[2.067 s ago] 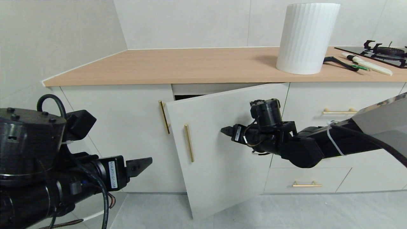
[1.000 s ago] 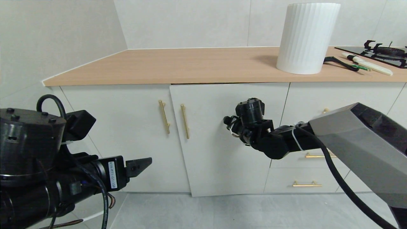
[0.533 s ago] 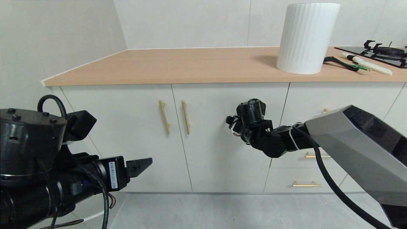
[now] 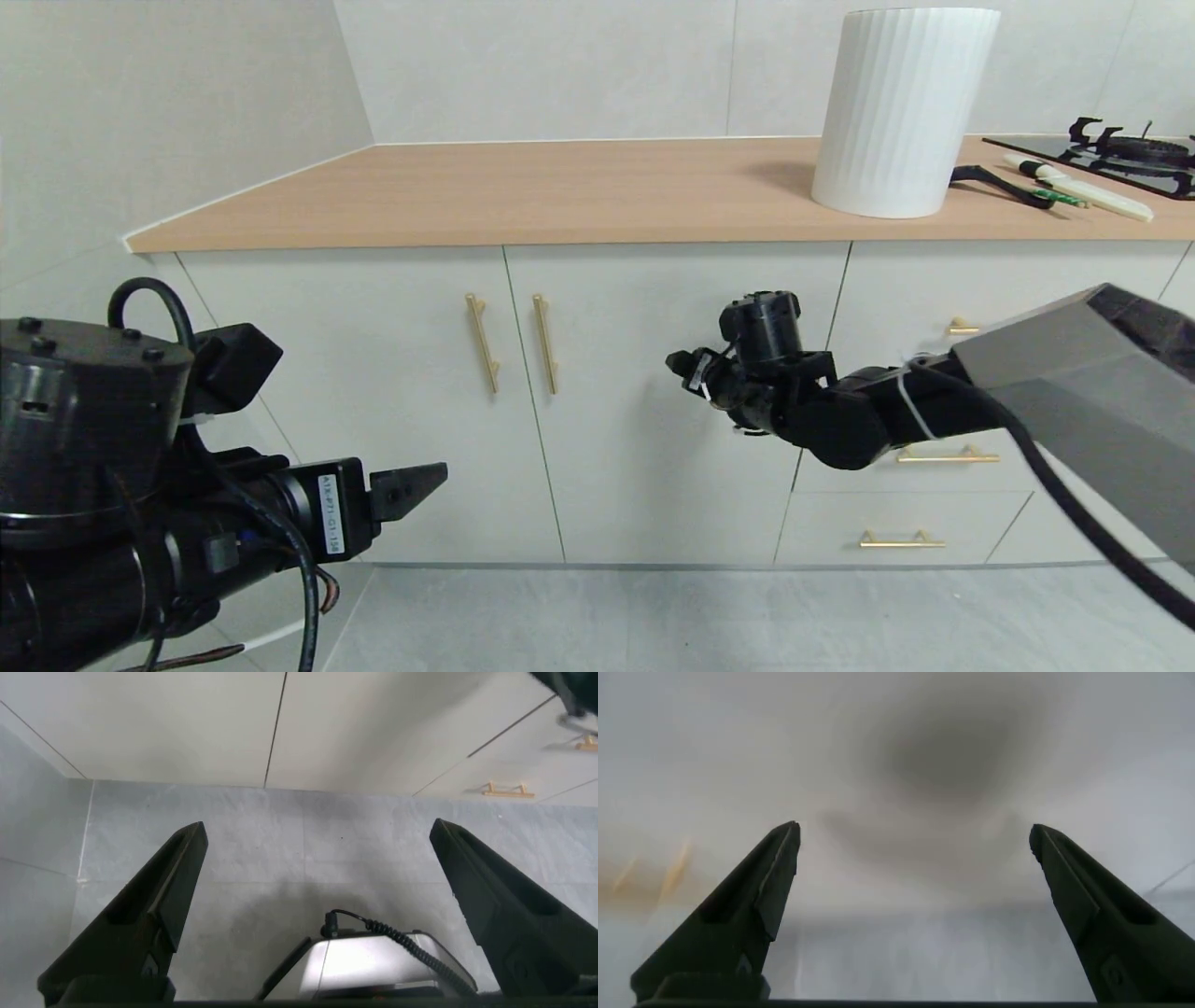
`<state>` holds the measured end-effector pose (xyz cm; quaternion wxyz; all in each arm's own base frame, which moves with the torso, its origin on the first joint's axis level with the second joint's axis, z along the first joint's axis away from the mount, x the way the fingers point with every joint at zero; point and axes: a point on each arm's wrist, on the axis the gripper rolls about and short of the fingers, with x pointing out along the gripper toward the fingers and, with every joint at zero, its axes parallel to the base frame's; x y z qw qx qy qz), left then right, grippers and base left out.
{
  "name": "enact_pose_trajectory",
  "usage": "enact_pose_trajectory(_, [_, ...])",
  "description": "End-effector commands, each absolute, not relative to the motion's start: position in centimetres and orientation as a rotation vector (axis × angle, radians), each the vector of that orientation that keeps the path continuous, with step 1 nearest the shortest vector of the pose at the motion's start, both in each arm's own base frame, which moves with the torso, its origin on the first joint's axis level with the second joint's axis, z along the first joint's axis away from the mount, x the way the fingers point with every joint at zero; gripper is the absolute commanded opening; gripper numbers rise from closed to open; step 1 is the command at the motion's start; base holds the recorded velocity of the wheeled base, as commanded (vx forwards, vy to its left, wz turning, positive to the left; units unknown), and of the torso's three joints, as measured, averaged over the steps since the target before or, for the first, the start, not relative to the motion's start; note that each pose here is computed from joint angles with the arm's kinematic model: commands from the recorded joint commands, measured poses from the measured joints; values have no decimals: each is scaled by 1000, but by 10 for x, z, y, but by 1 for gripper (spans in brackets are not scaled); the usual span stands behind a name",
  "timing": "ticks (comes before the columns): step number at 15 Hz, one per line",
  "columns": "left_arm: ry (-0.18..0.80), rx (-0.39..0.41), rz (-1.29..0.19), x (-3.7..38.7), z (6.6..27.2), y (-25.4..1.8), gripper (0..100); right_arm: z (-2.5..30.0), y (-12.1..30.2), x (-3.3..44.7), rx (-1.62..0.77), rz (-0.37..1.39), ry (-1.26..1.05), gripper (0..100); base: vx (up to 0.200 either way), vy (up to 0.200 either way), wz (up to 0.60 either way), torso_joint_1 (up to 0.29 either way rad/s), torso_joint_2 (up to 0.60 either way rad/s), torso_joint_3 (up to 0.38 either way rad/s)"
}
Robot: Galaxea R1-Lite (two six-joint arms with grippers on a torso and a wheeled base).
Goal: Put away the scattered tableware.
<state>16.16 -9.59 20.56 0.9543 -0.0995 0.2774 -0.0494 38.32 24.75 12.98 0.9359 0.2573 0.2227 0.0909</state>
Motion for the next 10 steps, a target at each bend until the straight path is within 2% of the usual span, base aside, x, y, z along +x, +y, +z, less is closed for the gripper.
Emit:
enact_pose_trajectory(1, [552, -208, -103, 159, 208, -94, 100, 176, 216, 327, 507, 390, 505, 100, 0, 0, 0, 0, 0, 0])
enact_pose_trajectory(2, [539, -215, -107, 157, 211, -93, 100, 180, 203, 304, 428, 464, 523, 100, 0, 0, 0, 0, 0, 0])
enact_pose_trajectory(5, [478, -243, -126, 145, 223, -85, 100, 209, 164, 250, 336, 449, 424, 100, 0, 0, 0, 0, 0, 0])
enact_pose_trajectory(7, [352, -308, -168, 123, 242, -71, 100, 236, 126, 198, 356, 382, 296, 100, 0, 0, 0, 0, 0, 0])
enact_pose_trajectory(8, [306, -325, -165, 110, 245, -60, 100, 245, 109, 174, 346, 357, 229, 100, 0, 0, 0, 0, 0, 0])
enact_pose_trajectory(10, [223, -275, -134, 80, 238, -35, 100, 251, 69, 119, 280, 302, 80, 100, 0, 0, 0, 0, 0, 0])
